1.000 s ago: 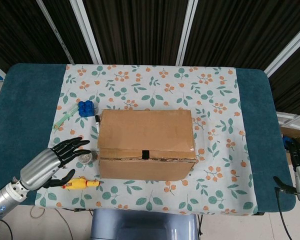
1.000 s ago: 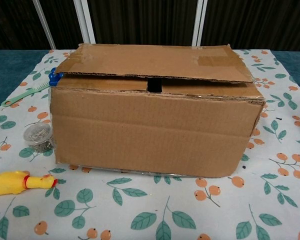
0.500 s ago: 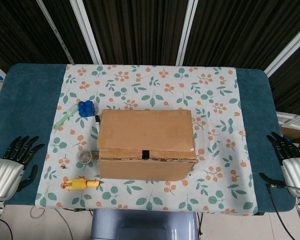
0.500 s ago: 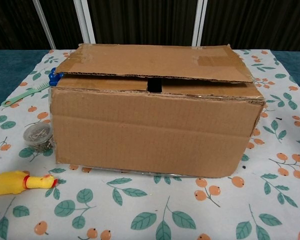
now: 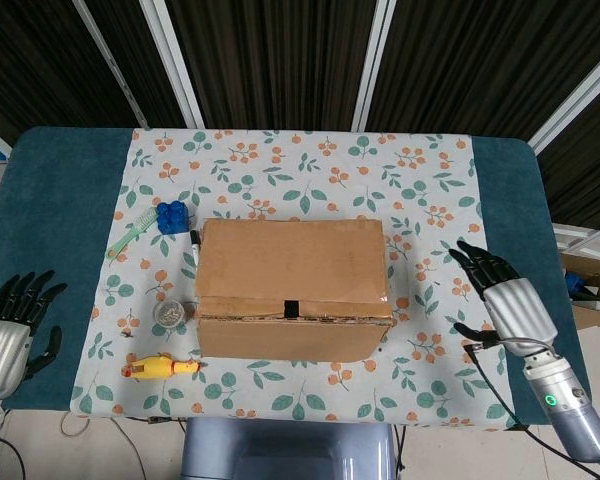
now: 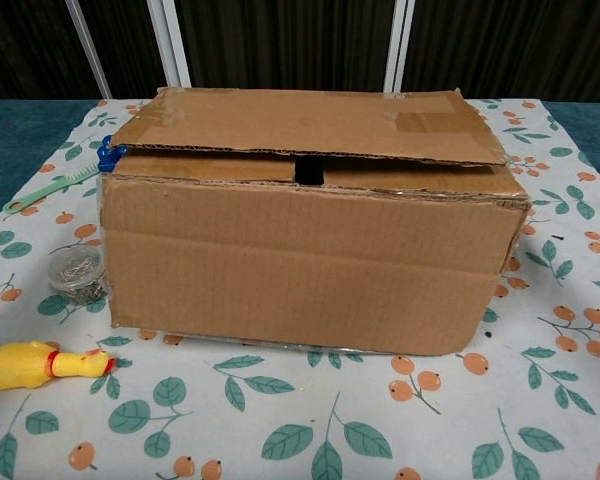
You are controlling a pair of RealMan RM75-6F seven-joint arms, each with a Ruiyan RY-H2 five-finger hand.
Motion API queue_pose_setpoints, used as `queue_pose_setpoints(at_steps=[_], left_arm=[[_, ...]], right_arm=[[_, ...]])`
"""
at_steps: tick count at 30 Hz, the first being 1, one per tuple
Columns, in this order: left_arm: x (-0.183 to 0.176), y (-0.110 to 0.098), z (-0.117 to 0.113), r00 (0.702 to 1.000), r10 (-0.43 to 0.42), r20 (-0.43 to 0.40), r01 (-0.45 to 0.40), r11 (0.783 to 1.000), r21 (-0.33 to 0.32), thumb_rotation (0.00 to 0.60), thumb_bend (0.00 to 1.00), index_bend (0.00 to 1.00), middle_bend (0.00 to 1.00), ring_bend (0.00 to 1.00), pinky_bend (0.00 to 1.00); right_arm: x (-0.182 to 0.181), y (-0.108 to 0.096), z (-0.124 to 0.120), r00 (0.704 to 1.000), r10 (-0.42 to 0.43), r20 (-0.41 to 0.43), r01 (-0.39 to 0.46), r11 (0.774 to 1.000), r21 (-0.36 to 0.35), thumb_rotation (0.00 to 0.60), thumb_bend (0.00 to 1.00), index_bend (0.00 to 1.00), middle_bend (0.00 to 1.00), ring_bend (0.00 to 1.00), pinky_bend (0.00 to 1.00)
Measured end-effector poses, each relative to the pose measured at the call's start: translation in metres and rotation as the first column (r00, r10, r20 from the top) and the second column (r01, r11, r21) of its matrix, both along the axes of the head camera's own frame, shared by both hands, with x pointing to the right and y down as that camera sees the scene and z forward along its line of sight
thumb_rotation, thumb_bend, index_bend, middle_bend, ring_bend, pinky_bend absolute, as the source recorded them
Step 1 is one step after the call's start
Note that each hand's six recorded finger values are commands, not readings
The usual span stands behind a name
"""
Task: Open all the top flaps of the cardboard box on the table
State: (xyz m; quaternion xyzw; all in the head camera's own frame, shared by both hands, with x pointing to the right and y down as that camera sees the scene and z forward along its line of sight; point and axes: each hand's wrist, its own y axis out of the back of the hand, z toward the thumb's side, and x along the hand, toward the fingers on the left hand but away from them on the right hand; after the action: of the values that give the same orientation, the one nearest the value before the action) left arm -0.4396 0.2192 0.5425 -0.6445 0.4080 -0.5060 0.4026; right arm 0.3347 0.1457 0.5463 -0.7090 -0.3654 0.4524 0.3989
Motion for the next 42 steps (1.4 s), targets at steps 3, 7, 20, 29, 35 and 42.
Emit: queue_pose_setpoints(at_steps=[3, 7, 20, 29, 35, 42], left_arm=[[-0.001, -0.001, -0.002, 1.000, -0.005, -0.011, 0.005, 1.000, 0.019, 0.600, 0.53, 0.16, 0.07, 0.00, 0.00], [-0.003, -0.001, -0.005, 1.000, -0.015, -0.024, 0.016, 0.999, 0.035, 0.600, 0.53, 0.16, 0.07, 0.00, 0.00], [-0.007, -0.004, -0.008, 0.999, -0.034, -0.024, 0.035, 0.998, 0.052, 0.600, 0.53, 0.16, 0.07, 0.00, 0.00], [-0.007, -0.004, -0.009, 0.999, -0.039, -0.023, 0.040, 0.997, 0.062, 0.600, 0.53, 0.15, 0.08, 0.00, 0.00], [-0.008, -0.005, -0.008, 0.999, -0.051, -0.013, 0.051, 0.996, 0.074, 0.600, 0.53, 0.15, 0.08, 0.00, 0.00], [-0.010, -0.005, -0.008, 0.998, -0.067, -0.002, 0.067, 0.994, 0.081, 0.600, 0.53, 0.16, 0.08, 0.00, 0.00]], right_arm=[[-0.018, -0.006, 0.006, 1.000, -0.001, 0.020, 0.001, 1.000, 0.004, 0.600, 0.10, 0.00, 0.06, 0.11, 0.19], [-0.034, -0.010, 0.015, 0.999, 0.000, 0.042, 0.000, 1.000, 0.007, 0.600, 0.08, 0.00, 0.06, 0.11, 0.19], [-0.051, -0.022, 0.047, 0.998, 0.002, 0.067, -0.005, 0.999, 0.035, 0.600, 0.07, 0.00, 0.06, 0.11, 0.19], [-0.062, -0.039, 0.062, 0.990, 0.034, 0.137, -0.039, 0.999, 0.034, 0.600, 0.06, 0.00, 0.06, 0.11, 0.19], [-0.068, -0.049, 0.067, 0.978, 0.059, 0.199, -0.068, 0.997, 0.037, 0.600, 0.06, 0.00, 0.06, 0.11, 0.19], [-0.071, -0.055, 0.070, 0.959, 0.094, 0.269, -0.100, 0.995, 0.010, 0.600, 0.06, 0.00, 0.06, 0.11, 0.19]])
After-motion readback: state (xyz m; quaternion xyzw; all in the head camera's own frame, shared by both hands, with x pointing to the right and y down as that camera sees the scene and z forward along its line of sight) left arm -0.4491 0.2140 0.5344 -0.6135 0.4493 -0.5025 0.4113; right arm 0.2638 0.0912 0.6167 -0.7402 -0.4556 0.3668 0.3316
